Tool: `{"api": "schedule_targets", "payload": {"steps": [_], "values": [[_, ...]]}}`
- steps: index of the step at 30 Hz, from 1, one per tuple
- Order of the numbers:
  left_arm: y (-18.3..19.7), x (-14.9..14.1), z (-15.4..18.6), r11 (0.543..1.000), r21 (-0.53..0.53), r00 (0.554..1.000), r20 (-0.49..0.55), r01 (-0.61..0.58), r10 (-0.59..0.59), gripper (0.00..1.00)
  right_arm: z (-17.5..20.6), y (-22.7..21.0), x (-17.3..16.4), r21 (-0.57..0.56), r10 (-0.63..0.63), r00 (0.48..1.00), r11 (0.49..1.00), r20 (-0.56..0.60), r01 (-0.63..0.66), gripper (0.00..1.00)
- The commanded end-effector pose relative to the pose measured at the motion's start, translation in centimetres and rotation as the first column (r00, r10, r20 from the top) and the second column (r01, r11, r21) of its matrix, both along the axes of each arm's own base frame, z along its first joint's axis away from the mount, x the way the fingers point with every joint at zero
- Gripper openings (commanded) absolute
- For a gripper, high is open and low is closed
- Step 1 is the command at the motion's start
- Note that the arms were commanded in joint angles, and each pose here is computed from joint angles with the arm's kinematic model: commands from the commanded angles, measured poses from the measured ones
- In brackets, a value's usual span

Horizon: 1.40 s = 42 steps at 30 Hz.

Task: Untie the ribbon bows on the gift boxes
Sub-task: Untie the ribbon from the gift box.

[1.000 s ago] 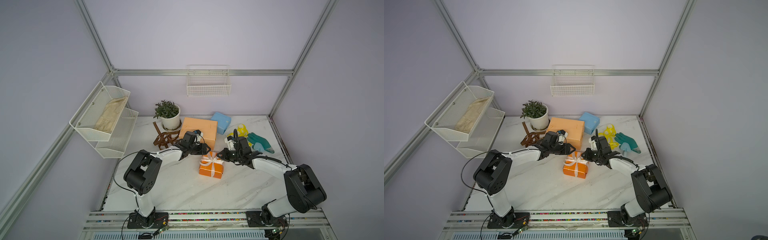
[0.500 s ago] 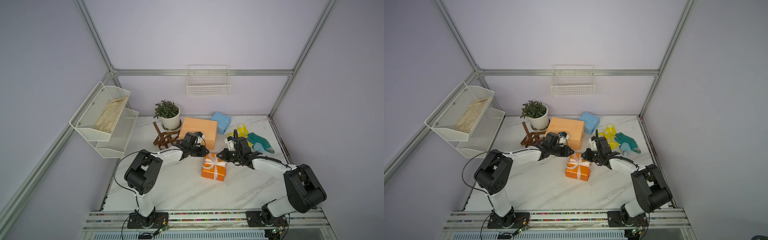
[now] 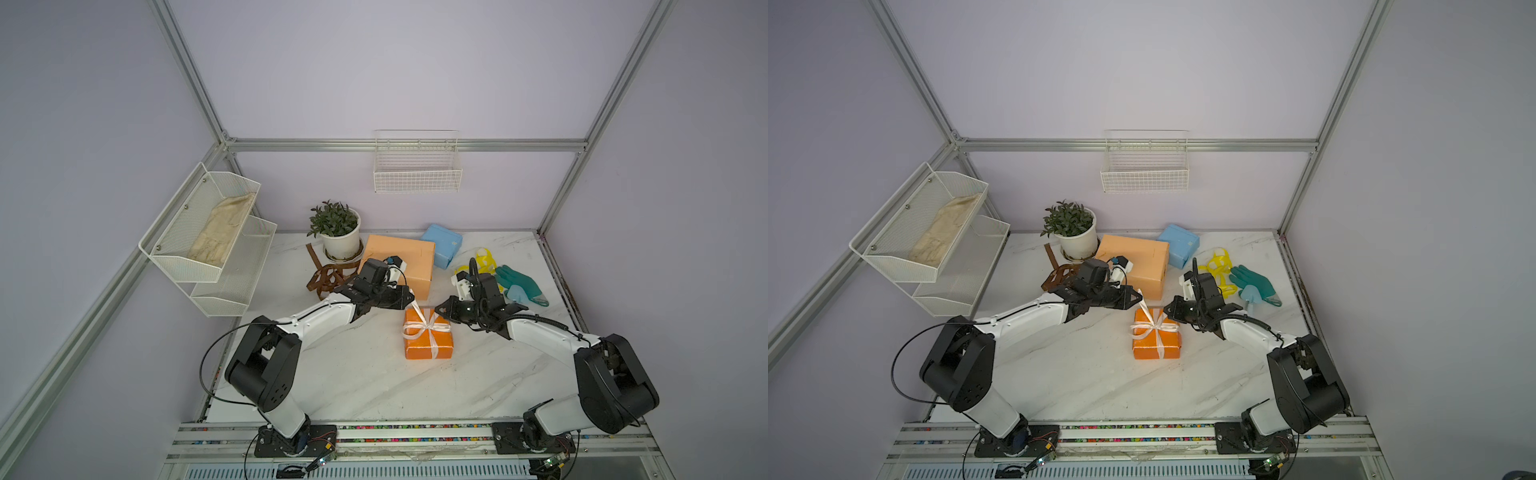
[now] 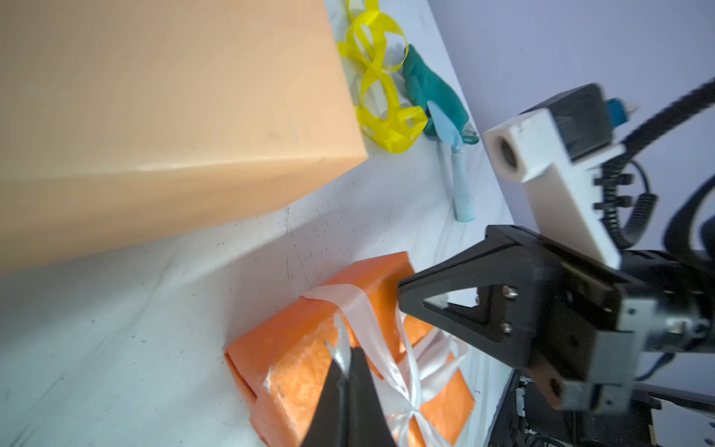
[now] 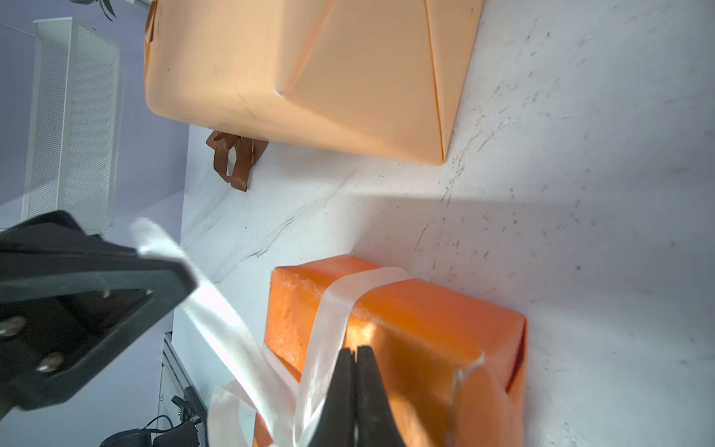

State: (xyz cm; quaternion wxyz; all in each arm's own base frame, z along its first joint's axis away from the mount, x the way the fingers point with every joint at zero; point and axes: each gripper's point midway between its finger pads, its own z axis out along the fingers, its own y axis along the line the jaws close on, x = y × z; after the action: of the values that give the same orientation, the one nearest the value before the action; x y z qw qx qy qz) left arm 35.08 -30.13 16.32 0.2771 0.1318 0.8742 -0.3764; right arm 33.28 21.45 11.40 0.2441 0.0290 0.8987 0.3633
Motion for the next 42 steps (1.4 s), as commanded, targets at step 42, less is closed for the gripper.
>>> {"api": "schedule_targets", "payload": {"steps": [42], "values": [[21.2,-0.3,0.1,0.777,0.104,0.783,0.132,-0.621,0.609,0.0,2.2,-13.8,0.3,-0.2,-0.428,0.9,0.878,0.077,0.435,0.0]]}}
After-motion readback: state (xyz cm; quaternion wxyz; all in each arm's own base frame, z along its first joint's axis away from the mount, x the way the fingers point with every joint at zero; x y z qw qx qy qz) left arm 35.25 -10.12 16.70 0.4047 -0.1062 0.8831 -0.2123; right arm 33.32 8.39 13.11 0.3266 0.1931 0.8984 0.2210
